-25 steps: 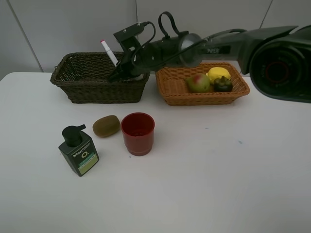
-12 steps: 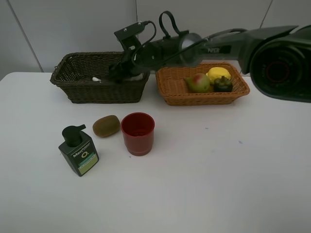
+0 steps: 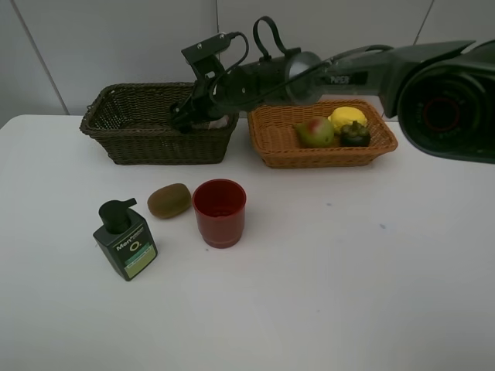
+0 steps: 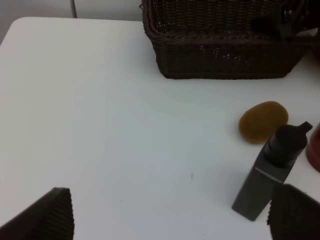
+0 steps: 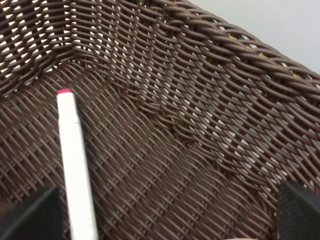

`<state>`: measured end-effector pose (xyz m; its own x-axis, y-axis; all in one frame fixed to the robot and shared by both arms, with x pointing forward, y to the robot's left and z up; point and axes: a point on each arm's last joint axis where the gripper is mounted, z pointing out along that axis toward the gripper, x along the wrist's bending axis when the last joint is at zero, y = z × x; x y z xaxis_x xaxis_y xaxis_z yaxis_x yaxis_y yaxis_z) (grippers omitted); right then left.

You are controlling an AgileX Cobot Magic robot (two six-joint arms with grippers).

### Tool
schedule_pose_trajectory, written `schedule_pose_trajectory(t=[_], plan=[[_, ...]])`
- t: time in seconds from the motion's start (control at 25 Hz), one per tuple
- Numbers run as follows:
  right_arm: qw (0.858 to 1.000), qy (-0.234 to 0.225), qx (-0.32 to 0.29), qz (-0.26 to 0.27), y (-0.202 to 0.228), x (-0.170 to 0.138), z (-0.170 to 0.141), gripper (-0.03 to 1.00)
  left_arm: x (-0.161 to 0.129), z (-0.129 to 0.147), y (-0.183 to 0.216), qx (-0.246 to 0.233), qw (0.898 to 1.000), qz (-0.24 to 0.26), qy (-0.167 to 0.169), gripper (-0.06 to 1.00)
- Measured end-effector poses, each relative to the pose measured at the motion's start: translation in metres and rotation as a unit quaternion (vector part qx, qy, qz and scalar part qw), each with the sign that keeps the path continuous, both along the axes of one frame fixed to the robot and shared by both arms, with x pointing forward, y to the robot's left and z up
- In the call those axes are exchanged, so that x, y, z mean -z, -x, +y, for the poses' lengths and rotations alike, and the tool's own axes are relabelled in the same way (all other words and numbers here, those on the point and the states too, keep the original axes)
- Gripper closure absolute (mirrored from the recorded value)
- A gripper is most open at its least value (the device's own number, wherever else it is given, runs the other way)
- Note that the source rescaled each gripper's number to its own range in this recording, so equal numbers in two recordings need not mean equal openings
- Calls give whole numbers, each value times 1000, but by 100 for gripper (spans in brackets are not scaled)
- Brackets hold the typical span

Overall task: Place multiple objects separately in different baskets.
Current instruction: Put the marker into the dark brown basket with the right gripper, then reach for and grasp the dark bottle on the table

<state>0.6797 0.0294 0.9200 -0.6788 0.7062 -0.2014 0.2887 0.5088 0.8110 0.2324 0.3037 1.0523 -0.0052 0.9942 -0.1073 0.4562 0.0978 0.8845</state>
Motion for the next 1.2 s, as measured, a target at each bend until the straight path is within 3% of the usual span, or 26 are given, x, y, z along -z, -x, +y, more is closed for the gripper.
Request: schedule_pose_trajectory(t=[0.36, 0.88, 1.2], plan=[[1000, 13, 2, 16, 4, -13, -3, 4, 0, 0, 0, 0, 1000, 0, 0, -6], [998, 52, 9, 20, 36, -131, -32, 4, 0, 0, 0, 0, 1000, 0, 0, -6], [995, 79, 21, 52, 67, -187, -58, 4, 0, 0, 0, 0, 1000, 0, 0, -6]])
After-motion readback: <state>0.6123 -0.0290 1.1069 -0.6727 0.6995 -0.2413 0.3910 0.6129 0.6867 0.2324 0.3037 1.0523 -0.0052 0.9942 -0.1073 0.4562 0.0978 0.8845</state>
